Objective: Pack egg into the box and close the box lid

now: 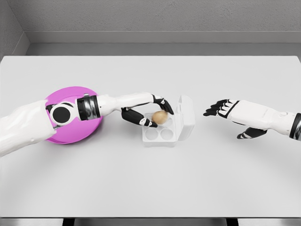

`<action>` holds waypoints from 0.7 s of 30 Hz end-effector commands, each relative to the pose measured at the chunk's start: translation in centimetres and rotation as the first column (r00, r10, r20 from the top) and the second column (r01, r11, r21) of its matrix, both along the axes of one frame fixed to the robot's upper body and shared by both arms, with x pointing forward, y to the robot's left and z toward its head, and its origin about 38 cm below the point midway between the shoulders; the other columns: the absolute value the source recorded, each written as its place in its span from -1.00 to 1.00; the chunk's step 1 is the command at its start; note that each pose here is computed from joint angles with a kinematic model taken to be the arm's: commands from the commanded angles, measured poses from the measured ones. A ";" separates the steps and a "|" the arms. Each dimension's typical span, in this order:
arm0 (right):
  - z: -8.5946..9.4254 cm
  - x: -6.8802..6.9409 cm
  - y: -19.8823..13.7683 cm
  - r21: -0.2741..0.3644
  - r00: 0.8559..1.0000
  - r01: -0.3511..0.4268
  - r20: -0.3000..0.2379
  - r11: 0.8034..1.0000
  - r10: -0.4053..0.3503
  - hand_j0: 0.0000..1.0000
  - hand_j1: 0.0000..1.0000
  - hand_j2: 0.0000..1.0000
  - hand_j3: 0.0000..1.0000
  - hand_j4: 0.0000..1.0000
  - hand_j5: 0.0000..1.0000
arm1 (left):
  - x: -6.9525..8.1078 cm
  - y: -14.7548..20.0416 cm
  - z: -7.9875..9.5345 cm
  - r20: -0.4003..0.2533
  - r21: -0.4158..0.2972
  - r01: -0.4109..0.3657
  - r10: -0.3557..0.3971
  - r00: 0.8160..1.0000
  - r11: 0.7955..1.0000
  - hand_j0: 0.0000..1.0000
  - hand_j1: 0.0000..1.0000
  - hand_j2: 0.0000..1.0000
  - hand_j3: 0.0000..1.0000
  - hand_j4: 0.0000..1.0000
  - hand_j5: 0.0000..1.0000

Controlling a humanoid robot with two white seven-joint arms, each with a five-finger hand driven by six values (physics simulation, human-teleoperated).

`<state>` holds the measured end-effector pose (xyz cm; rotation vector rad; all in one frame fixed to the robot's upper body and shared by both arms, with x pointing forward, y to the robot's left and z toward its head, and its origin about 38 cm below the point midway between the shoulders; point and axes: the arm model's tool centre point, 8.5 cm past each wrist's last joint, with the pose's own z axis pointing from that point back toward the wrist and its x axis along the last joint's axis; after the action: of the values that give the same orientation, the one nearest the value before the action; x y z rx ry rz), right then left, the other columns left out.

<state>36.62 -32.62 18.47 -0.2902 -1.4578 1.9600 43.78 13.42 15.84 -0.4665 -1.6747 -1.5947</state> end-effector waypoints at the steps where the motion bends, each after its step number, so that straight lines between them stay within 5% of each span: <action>1: 0.1 0.0 0.0 0.005 1.000 0.003 -0.001 1.000 -0.003 1.00 1.00 1.00 1.00 1.00 1.00 | 0.1 0.2 0.3 0.003 -0.008 -0.005 0.005 1.000 1.000 0.46 0.46 0.46 0.46 0.46 0.46; 5: 0.0 0.0 0.0 0.005 1.000 0.003 -0.003 1.000 -0.003 1.00 1.00 1.00 1.00 1.00 1.00 | -0.1 1.1 0.6 0.008 -0.008 -0.013 0.013 1.000 1.000 0.60 0.60 0.60 0.60 0.60 0.60; 9: 0.0 0.0 0.0 0.005 1.000 0.003 -0.003 1.000 -0.003 1.00 1.00 1.00 1.00 1.00 1.00 | 0.0 4.0 0.7 0.015 0.019 -0.060 0.060 0.998 0.998 0.99 0.99 0.99 0.99 0.99 0.99; 21: 0.0 0.0 0.0 0.003 1.000 0.003 -0.002 1.000 -0.003 1.00 1.00 1.00 1.00 1.00 1.00 | 0.3 9.7 1.1 0.071 0.052 -0.177 0.173 0.982 0.983 1.00 1.00 1.00 1.00 1.00 1.00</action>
<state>36.66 -32.64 18.48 -0.2926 -1.4561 1.9613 43.95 22.27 16.61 -0.2602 -1.6632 -1.5420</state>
